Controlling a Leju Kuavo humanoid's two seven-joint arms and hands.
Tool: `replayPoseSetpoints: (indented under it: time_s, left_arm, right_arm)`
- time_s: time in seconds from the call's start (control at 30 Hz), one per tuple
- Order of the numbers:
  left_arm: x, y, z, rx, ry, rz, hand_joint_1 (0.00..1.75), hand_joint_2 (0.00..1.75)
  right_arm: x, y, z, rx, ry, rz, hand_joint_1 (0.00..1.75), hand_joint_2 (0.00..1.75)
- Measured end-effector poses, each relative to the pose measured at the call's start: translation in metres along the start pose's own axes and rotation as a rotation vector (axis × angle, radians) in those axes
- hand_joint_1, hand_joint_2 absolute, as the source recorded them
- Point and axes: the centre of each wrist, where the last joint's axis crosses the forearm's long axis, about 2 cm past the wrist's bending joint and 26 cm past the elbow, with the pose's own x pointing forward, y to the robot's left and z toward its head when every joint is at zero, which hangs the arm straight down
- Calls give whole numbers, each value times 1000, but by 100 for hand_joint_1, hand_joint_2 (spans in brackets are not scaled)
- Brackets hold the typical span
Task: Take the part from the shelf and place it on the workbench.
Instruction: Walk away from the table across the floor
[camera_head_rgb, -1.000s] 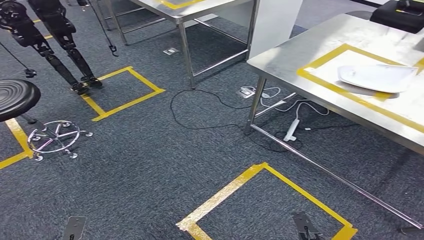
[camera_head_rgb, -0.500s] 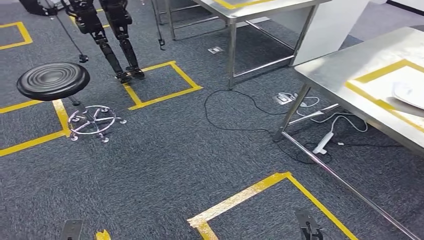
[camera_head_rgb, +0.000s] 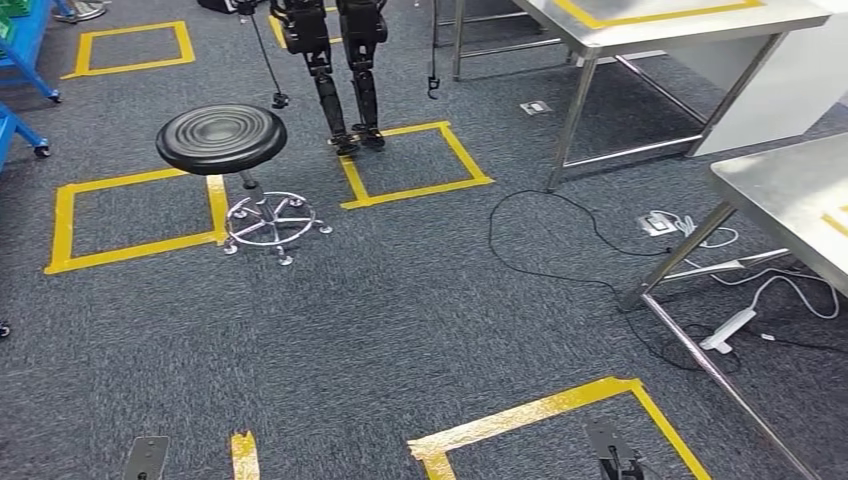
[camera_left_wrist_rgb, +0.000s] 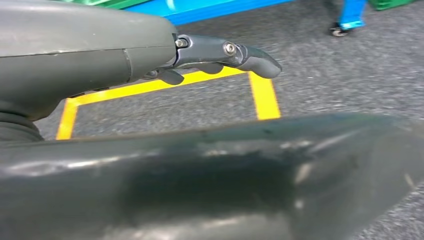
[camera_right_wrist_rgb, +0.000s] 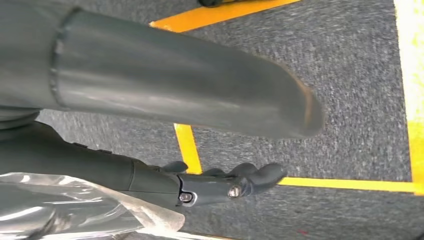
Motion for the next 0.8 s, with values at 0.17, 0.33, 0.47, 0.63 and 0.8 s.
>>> replayPoseSetpoints:
  time_s: [0.17, 0.33, 0.47, 0.63, 0.8]
  left_arm:
    - [-3, -1, 1, -3, 14, -13, 0, 0]
    - [-3, -3, 2, -10, 16, -19, 0, 0]
    - [-2, -3, 2, -21, 11, -25, 0, 0]
    - [-5, -3, 2, -24, 14, -31, 0, 0]
    - [-2, -3, 2, -23, 7, -31, 0, 0]
  right_arm:
    - [-1, 1, 0, 1, 2, 3, 0, 0]
    - [-4, 1, 1, 2, 13, 10, 0, 0]
    - [-3, 0, 1, 6, 18, 22, 0, 0]
    - [0, 0, 0, 9, 11, 28, 0, 0]
    - [-3, 1, 1, 14, 19, 34, 0, 0]
